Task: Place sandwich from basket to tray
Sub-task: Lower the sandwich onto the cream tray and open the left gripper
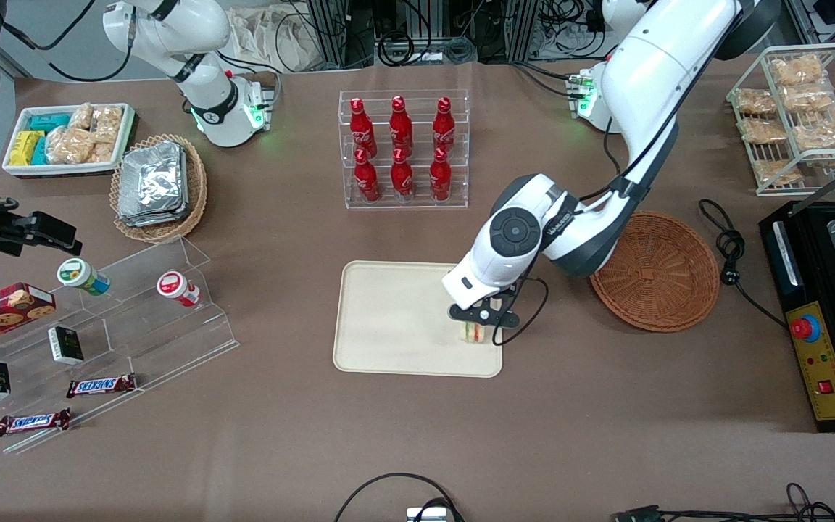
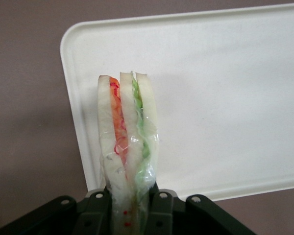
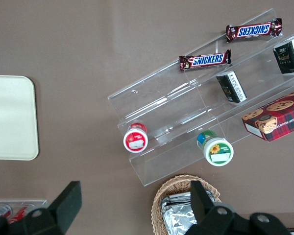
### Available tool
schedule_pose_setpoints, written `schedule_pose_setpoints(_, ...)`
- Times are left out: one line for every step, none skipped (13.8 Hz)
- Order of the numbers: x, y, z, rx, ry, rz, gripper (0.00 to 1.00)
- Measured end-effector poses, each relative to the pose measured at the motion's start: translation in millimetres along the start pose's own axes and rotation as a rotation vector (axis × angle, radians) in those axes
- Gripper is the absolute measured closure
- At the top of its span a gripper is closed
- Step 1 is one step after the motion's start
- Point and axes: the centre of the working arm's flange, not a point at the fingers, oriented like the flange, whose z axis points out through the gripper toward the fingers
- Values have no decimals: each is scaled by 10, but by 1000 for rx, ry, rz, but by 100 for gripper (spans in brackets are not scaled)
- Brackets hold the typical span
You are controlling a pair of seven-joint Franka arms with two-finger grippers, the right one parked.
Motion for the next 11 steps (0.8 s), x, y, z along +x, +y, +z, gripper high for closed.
schedule_pose_setpoints(8, -14, 93, 0, -8, -1, 75)
schedule_pose_setpoints(13, -25, 177, -1, -16, -2, 75)
schedule_pose_setpoints(14, -29, 241, -2, -22, -3, 75)
schedule_pose_setpoints(17, -30, 290, -4, -26, -5, 75)
schedule_pose_setpoints(20, -22, 324, -7, -25, -9, 75)
schedule_pose_setpoints(25, -15, 353, -5, -20, -11, 75)
schedule_pose_setpoints(26, -13, 391, 0, -18, -16, 75)
schedule_pose_setpoints(24, -14, 438, 8, -17, -19, 74)
schedule_pose_setpoints(20, -15, 484, 15, -18, -20, 73)
schedule_pose_setpoints(18, -13, 521, 18, -20, -19, 73)
schedule_pose_setpoints(13, -1, 536, 17, -21, -18, 68)
